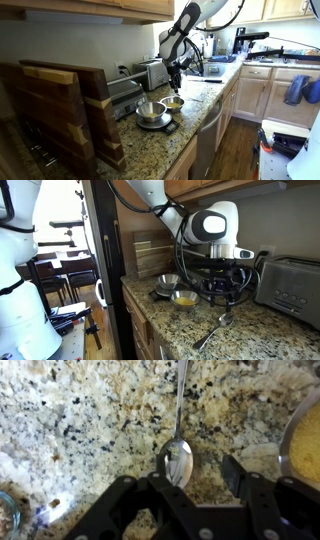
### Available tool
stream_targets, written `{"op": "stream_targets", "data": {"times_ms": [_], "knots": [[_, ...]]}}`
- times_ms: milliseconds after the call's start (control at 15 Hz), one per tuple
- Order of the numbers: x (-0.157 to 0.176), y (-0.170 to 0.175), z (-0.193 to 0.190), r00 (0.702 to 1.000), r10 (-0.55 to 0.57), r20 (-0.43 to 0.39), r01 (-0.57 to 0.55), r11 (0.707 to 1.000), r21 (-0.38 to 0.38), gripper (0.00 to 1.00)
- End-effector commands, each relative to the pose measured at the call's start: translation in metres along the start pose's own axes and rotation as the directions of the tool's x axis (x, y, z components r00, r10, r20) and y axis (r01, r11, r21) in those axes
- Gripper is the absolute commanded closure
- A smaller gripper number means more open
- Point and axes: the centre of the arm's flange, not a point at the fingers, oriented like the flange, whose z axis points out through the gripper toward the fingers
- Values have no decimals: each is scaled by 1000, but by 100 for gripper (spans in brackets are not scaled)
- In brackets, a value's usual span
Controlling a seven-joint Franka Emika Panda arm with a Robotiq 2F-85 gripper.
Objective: Pick up the spoon and scoop some of the contents from the silver bowl and put it in the other silver bowl.
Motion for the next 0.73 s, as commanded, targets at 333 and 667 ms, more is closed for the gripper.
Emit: {"op": "stream_targets", "data": {"times_ms": [333, 667], "knots": [[-31, -43, -95, 993, -57, -108, 49, 996, -68, 0], [-16, -38, -96, 993, -46, -106, 39, 997, -65, 0]]}}
